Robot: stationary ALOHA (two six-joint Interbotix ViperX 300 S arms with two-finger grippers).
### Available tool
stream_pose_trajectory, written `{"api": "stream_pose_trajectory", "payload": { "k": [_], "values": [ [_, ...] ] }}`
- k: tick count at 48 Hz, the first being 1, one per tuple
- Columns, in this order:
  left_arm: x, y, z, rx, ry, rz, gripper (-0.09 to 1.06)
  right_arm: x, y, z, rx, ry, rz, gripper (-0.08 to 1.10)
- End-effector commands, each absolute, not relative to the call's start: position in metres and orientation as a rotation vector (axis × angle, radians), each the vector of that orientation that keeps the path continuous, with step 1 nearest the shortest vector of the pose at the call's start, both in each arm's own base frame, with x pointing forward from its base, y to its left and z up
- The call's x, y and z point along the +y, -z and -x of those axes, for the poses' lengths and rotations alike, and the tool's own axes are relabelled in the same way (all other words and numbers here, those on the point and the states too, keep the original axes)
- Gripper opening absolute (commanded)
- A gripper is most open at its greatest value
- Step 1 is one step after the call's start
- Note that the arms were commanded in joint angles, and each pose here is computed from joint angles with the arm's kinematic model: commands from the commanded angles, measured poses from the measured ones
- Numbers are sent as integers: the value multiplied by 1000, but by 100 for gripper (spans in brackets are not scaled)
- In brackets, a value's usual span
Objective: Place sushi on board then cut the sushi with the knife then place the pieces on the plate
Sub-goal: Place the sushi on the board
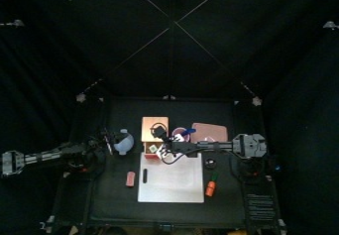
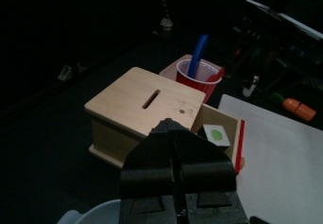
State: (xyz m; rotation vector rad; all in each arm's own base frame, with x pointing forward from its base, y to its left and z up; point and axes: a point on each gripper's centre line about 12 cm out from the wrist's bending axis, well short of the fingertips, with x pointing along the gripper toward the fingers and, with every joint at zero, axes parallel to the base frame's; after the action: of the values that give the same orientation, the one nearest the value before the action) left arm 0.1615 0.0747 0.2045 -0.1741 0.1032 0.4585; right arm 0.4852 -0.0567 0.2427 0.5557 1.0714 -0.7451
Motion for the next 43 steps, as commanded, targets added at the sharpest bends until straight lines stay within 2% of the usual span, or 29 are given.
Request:
{"api": "stream_pose_trajectory", "payload": {
  "k": [1,11,25,43],
  "values": [
    [78,-216,-165,74,-467,169,16,-58,-260,-507,1005,723,-567,101],
    [79,-214,-164,79,-472,172,16,-63,-239,-529,1026,740,-572,101],
    [78,-212,-164,91,-471,176,16,-66,-223,-531,1053,756,-583,101],
    [78,-211,-163,95,-471,177,16,-79,-226,-534,1022,766,-601,101]
  ]
}}
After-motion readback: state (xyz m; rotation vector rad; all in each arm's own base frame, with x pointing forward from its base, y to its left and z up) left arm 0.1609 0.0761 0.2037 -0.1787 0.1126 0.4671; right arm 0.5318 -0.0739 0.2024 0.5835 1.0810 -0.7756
